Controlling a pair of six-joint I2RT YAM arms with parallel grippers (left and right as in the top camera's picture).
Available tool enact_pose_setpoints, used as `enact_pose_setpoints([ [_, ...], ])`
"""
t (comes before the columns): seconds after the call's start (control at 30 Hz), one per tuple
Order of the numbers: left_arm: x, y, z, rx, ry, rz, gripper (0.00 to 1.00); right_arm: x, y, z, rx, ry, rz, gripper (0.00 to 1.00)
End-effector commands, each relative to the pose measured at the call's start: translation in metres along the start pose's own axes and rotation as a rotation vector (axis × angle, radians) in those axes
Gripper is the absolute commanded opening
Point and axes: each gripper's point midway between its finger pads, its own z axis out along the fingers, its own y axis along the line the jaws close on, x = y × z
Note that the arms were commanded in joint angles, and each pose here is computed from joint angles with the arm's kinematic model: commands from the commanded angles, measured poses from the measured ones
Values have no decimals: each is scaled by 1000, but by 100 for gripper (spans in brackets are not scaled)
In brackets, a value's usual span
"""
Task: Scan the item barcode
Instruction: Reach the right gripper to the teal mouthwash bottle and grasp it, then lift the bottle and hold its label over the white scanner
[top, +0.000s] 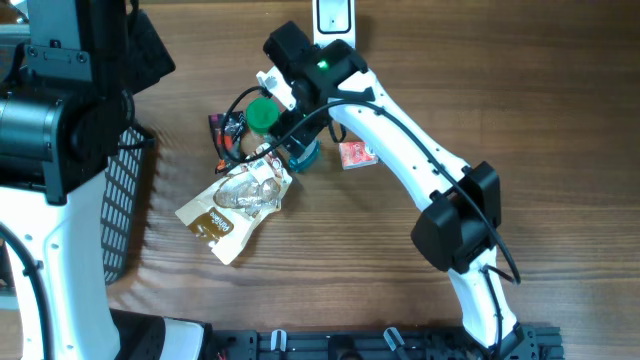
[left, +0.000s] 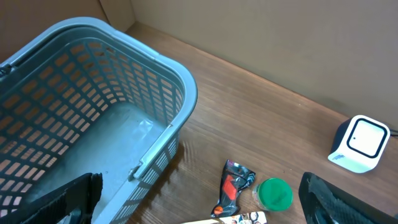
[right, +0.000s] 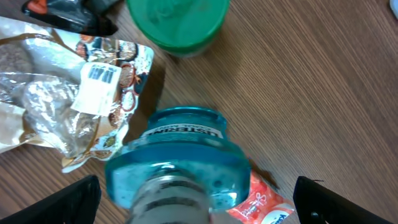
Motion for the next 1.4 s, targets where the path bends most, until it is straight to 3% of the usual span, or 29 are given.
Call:
enact_pose_setpoints([
  [0.0,-2,4,-3,0,-7,-20,100,1,6,23,-47,33,-9,100],
  [0.7,-1,2,-3,9,-1,-38,100,10,9,49,-68,90,-16,100],
  [0.83,1,3,-3,5,6,-33,100,12,1,49,-21,104,-18,85],
  [0.9,1,3,-3,5,7,-33,100,12,1,49,-21,104,-18,69],
  [1.2,1,3,-3,5,7,-33,100,11,1,44,-20,98,62,69],
  [1.37,1,3,-3,5,8,-33,100,7,10,4,-74,40,202,69],
])
